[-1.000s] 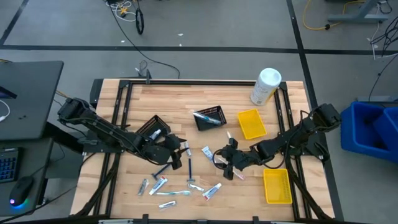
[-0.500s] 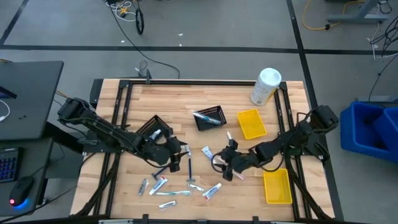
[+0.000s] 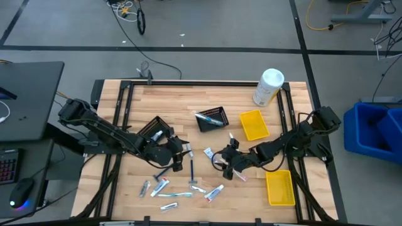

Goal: Pick & Place Travel size toiletries
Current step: Put the blue razor into the top yellow basket

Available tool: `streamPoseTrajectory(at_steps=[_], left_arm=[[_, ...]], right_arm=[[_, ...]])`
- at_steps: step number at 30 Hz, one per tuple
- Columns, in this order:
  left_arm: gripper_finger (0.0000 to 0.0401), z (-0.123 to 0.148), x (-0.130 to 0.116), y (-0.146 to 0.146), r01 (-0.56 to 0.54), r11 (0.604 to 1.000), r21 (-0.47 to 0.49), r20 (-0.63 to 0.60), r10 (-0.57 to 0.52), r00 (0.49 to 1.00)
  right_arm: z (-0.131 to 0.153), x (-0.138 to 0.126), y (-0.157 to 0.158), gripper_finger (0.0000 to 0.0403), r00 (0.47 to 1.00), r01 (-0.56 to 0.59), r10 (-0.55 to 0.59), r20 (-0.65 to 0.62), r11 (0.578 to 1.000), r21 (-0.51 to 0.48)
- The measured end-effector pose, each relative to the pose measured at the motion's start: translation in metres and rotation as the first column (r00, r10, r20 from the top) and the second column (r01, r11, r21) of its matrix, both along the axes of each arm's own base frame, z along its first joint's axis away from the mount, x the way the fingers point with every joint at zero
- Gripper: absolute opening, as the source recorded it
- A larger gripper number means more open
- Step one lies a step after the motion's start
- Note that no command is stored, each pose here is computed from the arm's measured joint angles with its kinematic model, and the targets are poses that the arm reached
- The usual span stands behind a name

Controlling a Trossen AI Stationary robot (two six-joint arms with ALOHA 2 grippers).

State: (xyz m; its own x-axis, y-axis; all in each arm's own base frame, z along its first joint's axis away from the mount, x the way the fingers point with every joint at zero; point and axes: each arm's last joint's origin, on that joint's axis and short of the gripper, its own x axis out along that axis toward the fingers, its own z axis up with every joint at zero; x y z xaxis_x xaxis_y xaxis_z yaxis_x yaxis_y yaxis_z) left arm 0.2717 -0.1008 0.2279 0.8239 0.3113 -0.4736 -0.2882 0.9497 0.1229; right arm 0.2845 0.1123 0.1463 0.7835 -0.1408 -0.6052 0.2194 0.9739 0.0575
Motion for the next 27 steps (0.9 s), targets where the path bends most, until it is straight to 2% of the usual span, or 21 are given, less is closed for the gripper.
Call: streamPoseTrajectory(at_steps=[5, 9, 14, 17, 20, 22, 24, 27], left_arm=[[0.0174, 0.000, 0.000, 0.000, -0.014, 0.999, -0.030, 0.010, 0.015, 1.000], [0.0174, -0.002, 0.001, -0.004, 0.090, 0.991, -0.098, -0.022, -0.093, 0.995], [0.0174, -0.015, 0.008, -0.011, 0.133, 0.951, -0.280, -0.038, -0.150, 0.988], [0.0174, -0.029, 0.009, -0.014, 0.121, 0.925, -0.361, -0.121, -0.176, 0.977], [0.0174, -0.037, 0.004, -0.013, 0.054, 0.901, -0.431, -0.207, -0.157, 0.966], [0.0174, -0.043, -0.003, -0.011, -0.048, 0.878, -0.475, -0.292, -0.106, 0.951], [0.0174, -0.049, -0.011, -0.009, -0.163, 0.850, -0.501, -0.396, -0.057, 0.917], [0.0174, -0.055, -0.024, -0.010, -0.276, 0.825, -0.493, -0.519, -0.024, 0.855]], right_arm=[[0.000, 0.000, -0.001, 0.0260, 1.000, -0.002, 0.002, -0.001, 1.000, -0.006], [0.000, 0.001, -0.003, 0.0252, 1.000, -0.016, 0.016, -0.003, 1.000, -0.027], [0.001, 0.004, -0.007, 0.0242, 1.000, -0.019, 0.019, 0.008, 0.999, -0.045], [0.001, 0.005, -0.009, 0.0239, 1.000, -0.020, 0.020, 0.005, 0.999, -0.048], [0.001, 0.005, -0.009, 0.0238, 0.999, -0.044, 0.044, -0.004, 0.999, -0.023], [0.001, 0.005, -0.009, 0.0239, 0.998, -0.060, 0.060, -0.009, 0.998, -0.010], [0.001, 0.005, -0.009, 0.0242, 0.998, -0.066, 0.066, -0.010, 0.998, -0.011], [0.001, 0.005, -0.009, 0.0247, 0.997, -0.069, 0.069, -0.015, 0.997, -0.017]])
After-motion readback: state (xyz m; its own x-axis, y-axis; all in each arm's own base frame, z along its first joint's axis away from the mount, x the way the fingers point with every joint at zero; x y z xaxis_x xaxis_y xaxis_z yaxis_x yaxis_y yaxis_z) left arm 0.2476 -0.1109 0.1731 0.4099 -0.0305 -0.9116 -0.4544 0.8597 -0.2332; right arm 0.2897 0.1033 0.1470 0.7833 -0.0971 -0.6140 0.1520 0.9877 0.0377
